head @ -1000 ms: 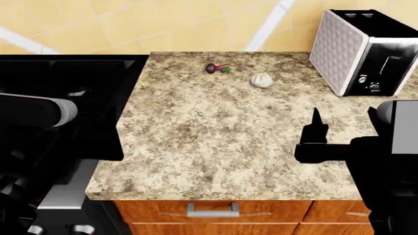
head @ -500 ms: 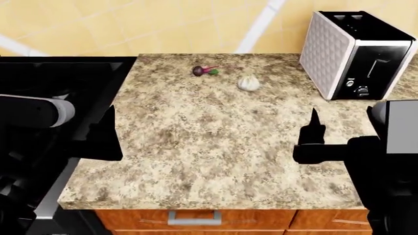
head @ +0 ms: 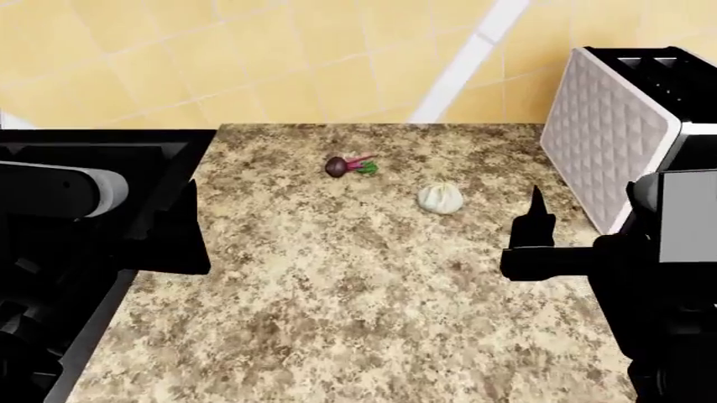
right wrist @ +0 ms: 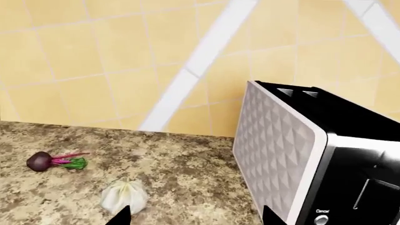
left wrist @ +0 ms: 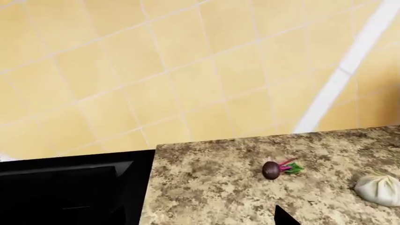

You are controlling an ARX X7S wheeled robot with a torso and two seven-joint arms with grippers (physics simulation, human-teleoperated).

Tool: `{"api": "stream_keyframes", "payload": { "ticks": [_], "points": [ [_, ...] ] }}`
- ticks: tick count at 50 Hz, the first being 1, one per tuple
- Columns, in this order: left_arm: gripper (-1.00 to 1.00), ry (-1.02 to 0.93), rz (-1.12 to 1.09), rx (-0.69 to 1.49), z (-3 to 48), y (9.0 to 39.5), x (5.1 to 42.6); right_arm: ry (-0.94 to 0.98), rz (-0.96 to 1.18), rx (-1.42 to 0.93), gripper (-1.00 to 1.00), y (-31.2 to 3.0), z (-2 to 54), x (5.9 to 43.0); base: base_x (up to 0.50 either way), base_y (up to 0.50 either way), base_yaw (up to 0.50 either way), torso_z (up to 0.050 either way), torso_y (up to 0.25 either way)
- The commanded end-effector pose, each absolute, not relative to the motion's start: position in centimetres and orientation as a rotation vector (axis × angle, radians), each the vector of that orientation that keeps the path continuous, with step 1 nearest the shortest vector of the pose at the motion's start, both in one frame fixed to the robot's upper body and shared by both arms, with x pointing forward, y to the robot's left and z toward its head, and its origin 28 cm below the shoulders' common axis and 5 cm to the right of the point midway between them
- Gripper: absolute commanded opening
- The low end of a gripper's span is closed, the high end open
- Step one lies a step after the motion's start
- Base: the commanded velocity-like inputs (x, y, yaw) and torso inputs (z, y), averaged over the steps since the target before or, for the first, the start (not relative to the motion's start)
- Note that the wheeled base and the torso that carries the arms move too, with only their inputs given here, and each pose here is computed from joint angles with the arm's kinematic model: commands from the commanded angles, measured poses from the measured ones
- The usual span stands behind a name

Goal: Place both pans onto different burners. Then place the beet and the dumpling on different pans.

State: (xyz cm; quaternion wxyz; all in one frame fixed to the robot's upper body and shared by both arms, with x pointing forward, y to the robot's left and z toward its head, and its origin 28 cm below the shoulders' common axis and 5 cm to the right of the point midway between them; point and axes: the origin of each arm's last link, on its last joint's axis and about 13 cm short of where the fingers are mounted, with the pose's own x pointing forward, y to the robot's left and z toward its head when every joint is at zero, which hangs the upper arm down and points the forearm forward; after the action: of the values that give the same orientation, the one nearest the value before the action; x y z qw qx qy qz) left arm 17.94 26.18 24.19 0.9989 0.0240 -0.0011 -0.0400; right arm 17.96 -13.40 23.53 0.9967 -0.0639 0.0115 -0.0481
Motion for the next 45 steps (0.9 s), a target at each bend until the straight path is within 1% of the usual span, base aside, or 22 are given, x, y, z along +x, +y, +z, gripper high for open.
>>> {"api": "stream_keyframes", "payload": {
  "ticks": [1, 7, 17, 25, 33, 45],
  "points": [
    [1.0, -0.004, -0.082, 0.048, 24.2, 26.1, 17.9, 0.027, -0.092, -0.126, 1.0, -13.3, 23.4, 18.0, 0.48, 0.0, 0.0, 0.0, 0.0],
    [1.0, -0.001, -0.081, 0.048, 24.1, 26.1, 17.9, 0.025, -0.104, -0.128, 1.0, -13.4, 23.4, 18.0, 0.43, 0.0, 0.0, 0.0, 0.002],
    [1.0, -0.006, -0.083, 0.047, 24.2, 26.1, 17.9, 0.058, -0.085, -0.164, 1.0, -13.1, 24.0, 18.3, 0.0, 0.0, 0.0, 0.0, 0.001],
    [1.0, -0.015, -0.091, 0.046, 24.3, 26.1, 17.9, 0.06, -0.046, -0.203, 1.0, -12.3, 25.1, 20.1, 0.0, 0.0, 0.0, 0.0, 0.0],
    [1.0, -0.016, -0.098, 0.048, 24.2, 25.9, 18.2, 0.038, 0.024, -0.231, 1.0, -10.7, 26.3, 22.5, 0.0, 0.0, 0.0, 0.0, 0.0],
    [1.0, -0.014, -0.101, 0.04, 24.2, 25.9, 18.4, 0.051, 0.095, -0.249, 1.0, -8.8, 26.3, 26.0, 0.0, 0.0, 0.0, 0.0, 0.0]
  ]
}}
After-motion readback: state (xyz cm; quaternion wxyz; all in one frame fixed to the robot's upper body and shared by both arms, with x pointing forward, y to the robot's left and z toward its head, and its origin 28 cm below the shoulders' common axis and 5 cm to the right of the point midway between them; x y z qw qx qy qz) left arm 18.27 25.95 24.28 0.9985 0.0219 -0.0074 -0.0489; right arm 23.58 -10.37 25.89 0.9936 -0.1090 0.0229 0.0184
